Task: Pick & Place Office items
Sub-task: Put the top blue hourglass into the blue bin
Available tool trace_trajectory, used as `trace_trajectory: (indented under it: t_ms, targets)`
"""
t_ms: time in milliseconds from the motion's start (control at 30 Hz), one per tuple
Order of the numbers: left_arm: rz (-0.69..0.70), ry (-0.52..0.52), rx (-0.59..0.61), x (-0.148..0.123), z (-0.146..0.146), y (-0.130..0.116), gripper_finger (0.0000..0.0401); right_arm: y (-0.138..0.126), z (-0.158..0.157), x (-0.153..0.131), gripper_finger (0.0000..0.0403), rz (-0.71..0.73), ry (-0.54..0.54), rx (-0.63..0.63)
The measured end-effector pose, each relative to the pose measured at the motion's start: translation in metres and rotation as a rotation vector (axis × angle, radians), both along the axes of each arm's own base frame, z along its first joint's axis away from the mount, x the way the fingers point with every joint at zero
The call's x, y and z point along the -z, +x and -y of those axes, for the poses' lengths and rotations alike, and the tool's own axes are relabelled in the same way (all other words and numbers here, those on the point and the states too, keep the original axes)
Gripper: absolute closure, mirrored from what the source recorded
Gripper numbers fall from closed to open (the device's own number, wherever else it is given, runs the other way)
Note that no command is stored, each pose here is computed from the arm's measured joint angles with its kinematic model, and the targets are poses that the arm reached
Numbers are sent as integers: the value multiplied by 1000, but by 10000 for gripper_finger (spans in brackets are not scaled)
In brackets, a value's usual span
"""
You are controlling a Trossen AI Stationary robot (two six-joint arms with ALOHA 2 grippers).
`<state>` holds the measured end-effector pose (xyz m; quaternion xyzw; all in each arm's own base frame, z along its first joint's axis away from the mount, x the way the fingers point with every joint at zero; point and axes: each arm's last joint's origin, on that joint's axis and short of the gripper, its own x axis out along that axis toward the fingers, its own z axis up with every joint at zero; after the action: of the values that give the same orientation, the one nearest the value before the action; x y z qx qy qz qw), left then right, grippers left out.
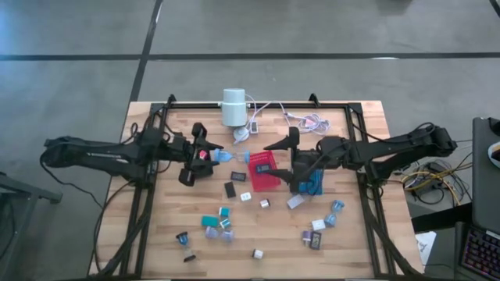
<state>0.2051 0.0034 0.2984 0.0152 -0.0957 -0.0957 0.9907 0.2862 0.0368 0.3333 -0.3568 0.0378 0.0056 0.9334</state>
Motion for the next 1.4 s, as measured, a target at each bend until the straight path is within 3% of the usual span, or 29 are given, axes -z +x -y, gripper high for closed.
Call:
trace_trajectory:
  t_ms: [500, 767, 933, 1233, 1400]
  targets:
    - [-54, 4, 59, -10, -1, 40, 226, 12, 0, -11, 58, 20, -25, 24]
    - [-69, 7, 58, -9, -1, 49, 226, 12, 0, -7, 65, 6, -32, 25]
    - [-71, 6, 53, -9, -2, 49, 226, 12, 0, -3, 96, -7, -51, 25]
    - [-88, 5, 45, -5, -5, 53, 226, 15, -1, 2, 197, -19, -82, 22]
    - [-96, 4, 44, -3, -6, 55, 226, 15, -1, 3, 206, -24, -83, 21]
